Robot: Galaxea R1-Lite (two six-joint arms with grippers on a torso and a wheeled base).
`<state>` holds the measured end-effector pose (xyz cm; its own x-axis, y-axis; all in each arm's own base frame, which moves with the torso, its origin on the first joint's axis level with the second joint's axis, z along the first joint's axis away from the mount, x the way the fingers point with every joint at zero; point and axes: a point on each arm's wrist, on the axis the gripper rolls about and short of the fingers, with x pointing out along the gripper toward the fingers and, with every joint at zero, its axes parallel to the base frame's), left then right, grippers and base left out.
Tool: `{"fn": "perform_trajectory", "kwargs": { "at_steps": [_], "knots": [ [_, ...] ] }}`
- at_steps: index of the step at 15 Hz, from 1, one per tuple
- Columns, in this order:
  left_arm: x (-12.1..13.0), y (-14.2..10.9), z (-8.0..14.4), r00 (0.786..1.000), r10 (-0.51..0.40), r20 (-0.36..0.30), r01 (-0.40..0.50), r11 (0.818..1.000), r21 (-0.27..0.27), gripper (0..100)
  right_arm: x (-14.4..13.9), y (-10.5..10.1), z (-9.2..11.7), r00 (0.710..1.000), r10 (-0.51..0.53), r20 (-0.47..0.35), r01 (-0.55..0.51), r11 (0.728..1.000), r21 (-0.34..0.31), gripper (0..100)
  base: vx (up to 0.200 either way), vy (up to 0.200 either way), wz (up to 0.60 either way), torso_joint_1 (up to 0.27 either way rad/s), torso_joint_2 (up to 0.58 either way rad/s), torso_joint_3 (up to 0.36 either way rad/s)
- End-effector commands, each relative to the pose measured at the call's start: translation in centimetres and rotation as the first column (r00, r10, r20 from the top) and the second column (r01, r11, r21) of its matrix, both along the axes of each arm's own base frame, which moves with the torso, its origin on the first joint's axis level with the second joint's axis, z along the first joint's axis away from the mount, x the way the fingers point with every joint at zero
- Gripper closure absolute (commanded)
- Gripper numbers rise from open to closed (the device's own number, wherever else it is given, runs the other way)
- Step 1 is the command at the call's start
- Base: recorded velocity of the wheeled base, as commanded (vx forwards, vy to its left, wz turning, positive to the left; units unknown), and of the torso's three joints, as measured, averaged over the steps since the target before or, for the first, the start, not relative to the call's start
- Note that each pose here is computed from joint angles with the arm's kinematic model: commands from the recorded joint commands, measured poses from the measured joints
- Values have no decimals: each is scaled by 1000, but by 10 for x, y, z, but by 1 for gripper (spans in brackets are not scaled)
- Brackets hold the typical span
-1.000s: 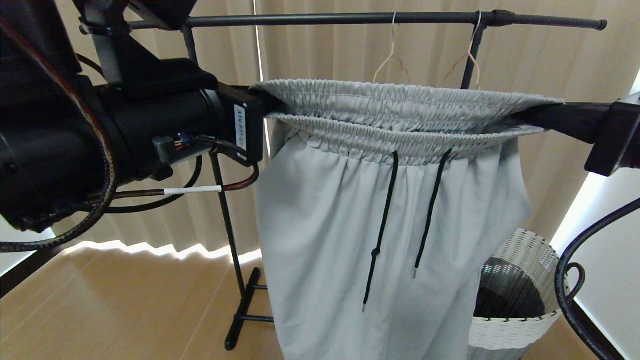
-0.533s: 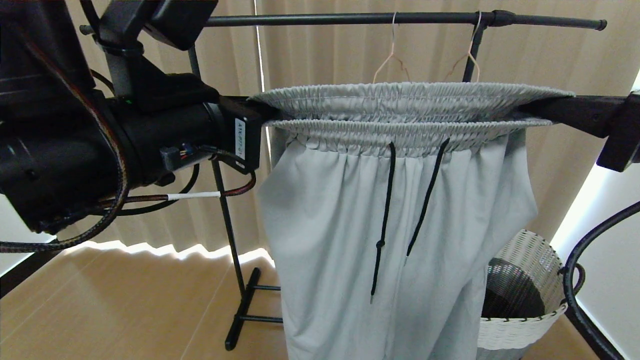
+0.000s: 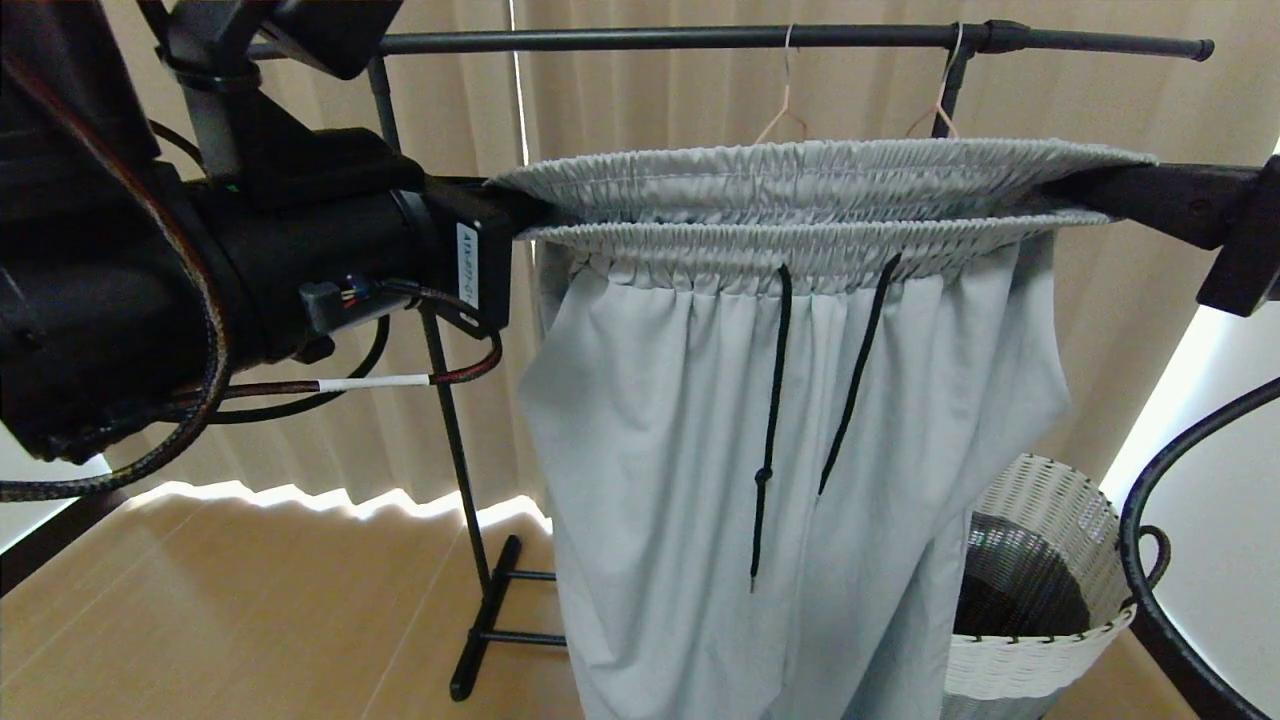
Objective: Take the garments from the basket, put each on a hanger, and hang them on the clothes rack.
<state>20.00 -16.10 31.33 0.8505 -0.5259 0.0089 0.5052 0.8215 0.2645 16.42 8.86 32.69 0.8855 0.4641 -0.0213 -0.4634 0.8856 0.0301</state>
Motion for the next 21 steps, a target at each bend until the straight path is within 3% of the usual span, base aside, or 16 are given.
{"fn": "perform_trajectory", "kwargs": {
  "at_steps": [1,5,8,10,16,18,20,21],
  "knots": [
    [-1,1,1,1000,2,2,-2,1000,-3,100,0,0,-6,1000,0,-17,-1,1000,-11,0,0,0,0,0,0,0],
    [0,2,0,1000,8,0,-8,1000,-1,100,-2,-1,-9,1000,5,-18,-5,1000,-6,0,0,0,0,0,0,0],
    [10,12,0,993,121,-2,-121,993,2,100,-9,-3,-11,999,43,-21,-43,999,0,0,0,0,0,0,0,0],
    [16,21,-2,976,219,-7,-219,976,8,100,-21,-7,-15,990,134,-29,-134,991,26,0,0,0,0,0,0,0],
    [15,23,-3,968,249,-13,-249,968,12,100,-31,-12,-17,991,133,-26,-132,991,37,0,0,0,0,0,0,0],
    [11,30,-4,960,280,-20,-280,960,20,100,-29,-13,-24,993,108,-48,-107,994,21,0,0,0,0,0,0,0],
    [-5,50,-8,944,326,-44,-324,945,50,100,-25,-22,-34,997,5,-73,-8,999,-33,0,0,0,0,0,0,0],
    [-23,67,-15,938,341,-61,-338,939,62,100,-22,-32,-42,992,-97,-75,87,988,-125,0,0,0,0,0,0,0]
  ]
}}
